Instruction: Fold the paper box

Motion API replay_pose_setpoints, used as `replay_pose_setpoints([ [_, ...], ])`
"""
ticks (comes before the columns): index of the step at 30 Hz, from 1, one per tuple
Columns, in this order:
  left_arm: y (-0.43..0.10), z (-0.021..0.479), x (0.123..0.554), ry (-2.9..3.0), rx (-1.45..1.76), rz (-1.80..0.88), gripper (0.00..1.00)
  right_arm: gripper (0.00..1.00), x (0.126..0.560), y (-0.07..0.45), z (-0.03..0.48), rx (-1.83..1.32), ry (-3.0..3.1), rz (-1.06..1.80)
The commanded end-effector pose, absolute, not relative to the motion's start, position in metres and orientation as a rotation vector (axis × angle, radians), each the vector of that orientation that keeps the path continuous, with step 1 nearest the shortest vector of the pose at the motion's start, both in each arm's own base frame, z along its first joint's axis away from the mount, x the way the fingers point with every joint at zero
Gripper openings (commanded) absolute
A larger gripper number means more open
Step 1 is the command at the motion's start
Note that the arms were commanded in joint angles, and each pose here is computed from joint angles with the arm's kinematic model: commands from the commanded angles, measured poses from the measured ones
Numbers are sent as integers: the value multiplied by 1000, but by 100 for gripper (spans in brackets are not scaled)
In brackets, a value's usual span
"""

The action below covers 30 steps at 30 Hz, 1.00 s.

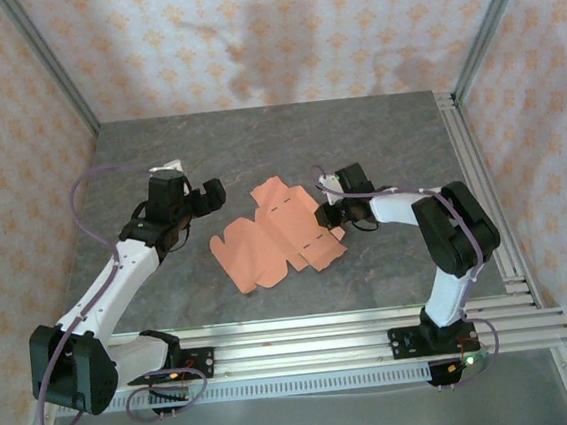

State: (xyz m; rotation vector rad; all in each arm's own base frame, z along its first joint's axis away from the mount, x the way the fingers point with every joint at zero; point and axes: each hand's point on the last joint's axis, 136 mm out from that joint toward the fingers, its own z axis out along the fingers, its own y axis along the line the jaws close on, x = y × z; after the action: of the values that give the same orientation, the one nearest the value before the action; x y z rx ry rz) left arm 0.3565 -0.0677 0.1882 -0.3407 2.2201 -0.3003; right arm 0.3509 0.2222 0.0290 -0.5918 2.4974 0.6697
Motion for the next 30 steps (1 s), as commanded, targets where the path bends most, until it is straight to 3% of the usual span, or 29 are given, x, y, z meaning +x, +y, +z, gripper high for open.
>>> replay_pose_setpoints([
  [1,-63,195,357,2199,-349,-294,100,9,350,222,26,-601,2498,658],
  [8,-62,195,355,2199,-350,-289,100,11,349,224,33,-612,2481,652],
  [11,-62,194,355,2198,-353,-292,100,1,350,223,36,-610,2474,640],
  [16,-61,191,355,2203,-368,-290,100,0,349,227,40,-650,2466,574],
  [26,-55,177,384,2185,-550,-426,100,0,367,234,71,-741,2379,293],
  [30,-49,176,397,2201,-569,-424,100,0,376,230,81,-878,2336,32],
])
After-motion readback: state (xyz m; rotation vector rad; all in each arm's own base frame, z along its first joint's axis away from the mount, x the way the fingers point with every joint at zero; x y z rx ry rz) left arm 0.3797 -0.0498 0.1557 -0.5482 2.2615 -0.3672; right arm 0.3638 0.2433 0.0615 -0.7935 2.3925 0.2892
